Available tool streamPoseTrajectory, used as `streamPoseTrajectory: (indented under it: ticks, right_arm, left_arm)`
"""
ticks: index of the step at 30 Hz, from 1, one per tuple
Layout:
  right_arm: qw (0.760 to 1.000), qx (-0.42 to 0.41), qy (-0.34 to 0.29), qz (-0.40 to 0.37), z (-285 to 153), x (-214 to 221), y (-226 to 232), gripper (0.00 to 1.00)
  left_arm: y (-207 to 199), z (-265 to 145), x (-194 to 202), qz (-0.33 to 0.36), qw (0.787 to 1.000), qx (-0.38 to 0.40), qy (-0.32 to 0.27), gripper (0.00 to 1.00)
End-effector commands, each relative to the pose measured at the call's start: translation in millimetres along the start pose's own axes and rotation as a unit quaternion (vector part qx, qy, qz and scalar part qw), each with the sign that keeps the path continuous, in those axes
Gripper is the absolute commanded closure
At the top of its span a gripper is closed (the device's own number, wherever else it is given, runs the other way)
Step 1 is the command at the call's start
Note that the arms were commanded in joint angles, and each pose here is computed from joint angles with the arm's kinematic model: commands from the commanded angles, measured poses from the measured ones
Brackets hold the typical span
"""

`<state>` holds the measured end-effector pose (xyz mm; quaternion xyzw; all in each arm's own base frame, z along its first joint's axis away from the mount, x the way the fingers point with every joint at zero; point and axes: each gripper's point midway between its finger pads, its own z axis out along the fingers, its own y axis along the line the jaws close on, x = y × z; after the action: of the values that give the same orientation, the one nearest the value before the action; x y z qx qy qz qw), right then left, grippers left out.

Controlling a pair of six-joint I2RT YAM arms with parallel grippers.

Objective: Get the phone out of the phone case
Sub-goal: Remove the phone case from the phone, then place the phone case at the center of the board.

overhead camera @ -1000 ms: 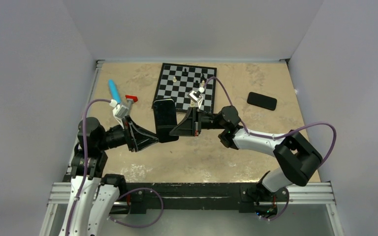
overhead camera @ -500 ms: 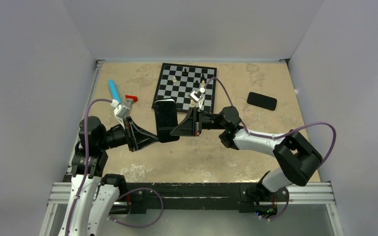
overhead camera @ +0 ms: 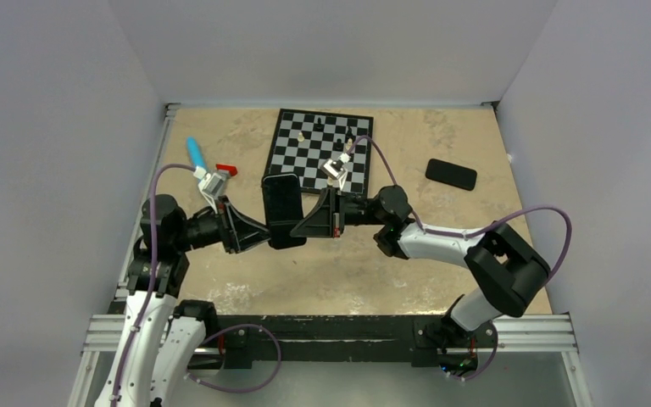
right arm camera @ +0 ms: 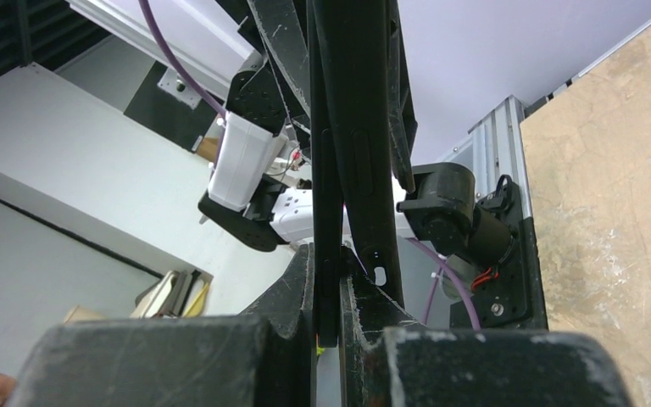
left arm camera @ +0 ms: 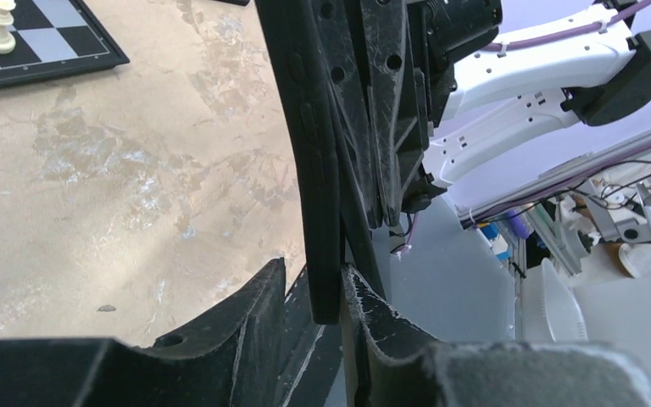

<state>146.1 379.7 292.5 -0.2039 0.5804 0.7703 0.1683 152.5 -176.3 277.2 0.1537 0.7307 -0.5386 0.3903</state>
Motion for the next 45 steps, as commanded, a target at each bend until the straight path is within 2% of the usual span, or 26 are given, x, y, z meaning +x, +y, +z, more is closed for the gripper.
streamPoseTrajectory:
  ticks: [1,7,8,9,10,13,17,19,25,30,34,36,38,39,41,43,45]
  right_arm:
    - [0.998,-0.052,-0.001,-0.046,11.1,-5.9,31.0,1.0]
    - [0.998,-0.044,0.003,-0.042,12.3,-2.2,24.9,1.0]
    - [0.998,-0.042,0.003,-0.041,12.2,-1.4,23.1,1.0]
    - [0.998,-0.038,0.004,-0.039,11.8,-0.5,21.2,1.0]
    - [0.999,-0.034,0.005,-0.039,11.6,0.2,19.1,1.0]
    - [0.999,-0.015,0.008,-0.045,9.5,2.8,12.3,1.0]
    - [0.997,0.037,0.0,-0.062,2.6,2.4,-1.1,1.0]
    - [0.994,0.077,-0.012,-0.073,-4.6,-1.2,-10.0,1.0]
    - [0.971,0.195,-0.071,-0.117,-42.8,-25.6,-23.8,1.0]
    - [0.952,0.247,-0.095,-0.155,-66.3,-41.4,-20.9,1.0]
    - [0.943,0.268,-0.101,-0.168,-73.1,-46.4,-19.8,1.0]
    - [0.943,0.269,-0.1,-0.168,-73.2,-46.3,-20.1,1.0]
    - [0.945,0.266,-0.099,-0.166,-72.1,-45.4,-20.3,1.0]
    - [0.946,0.263,-0.099,-0.164,-71.3,-45.3,-20.3,1.0]
    - [0.949,0.255,-0.097,-0.158,-69.4,-43.7,-20.4,1.0]
    - [0.952,0.247,-0.096,-0.154,-67.1,-42.6,-19.9,1.0]
    - [0.953,0.244,-0.093,-0.151,-65.8,-41.9,-21.1,1.0]
  left_arm:
    - [2.5,4.0,-13.9,0.008,1.0,-0.007,-0.022,0.67]
    - [5.8,6.1,-19.5,-0.002,1.0,-0.016,-0.026,0.76]
    - [8.4,6.4,-19.2,-0.006,0.999,-0.021,-0.026,0.8]
    - [12.0,6.6,-18.5,-0.013,0.999,-0.03,-0.027,0.93]
    - [17.3,6.3,-17.3,-0.02,0.998,-0.044,-0.028,1.0]
    - [37.3,3.4,-11.9,-0.043,0.994,-0.1,-0.031,1.0]
    - [74.3,-10.7,-0.3,-0.081,0.972,-0.216,-0.035,1.0]
    - [85.9,-13.6,6.8,-0.1,0.964,-0.243,-0.035,1.0]
    - [96.7,-5.6,28.0,-0.131,0.964,-0.23,-0.009,1.0]
    - [99.1,6.4,46.8,-0.156,0.966,-0.206,-0.01,1.0]
    - [111.8,1.8,65.2,-0.199,0.949,-0.242,-0.026,1.0]
    - [123.2,-9.3,68.8,-0.229,0.929,-0.279,-0.077,1.0]
    - [138.0,-32.4,66.8,-0.267,0.888,-0.338,-0.16,1.0]
    - [145.6,-47.1,66.6,-0.286,0.861,-0.367,-0.204,1.0]
    - [163.7,-84.0,66.2,-0.315,0.791,-0.439,-0.288,1.0]
    - [174.5,-111.2,70.2,-0.345,0.725,-0.497,-0.33,1.0]
    - [180.6,-127.4,69.6,-0.365,0.676,-0.532,-0.357,1.0]
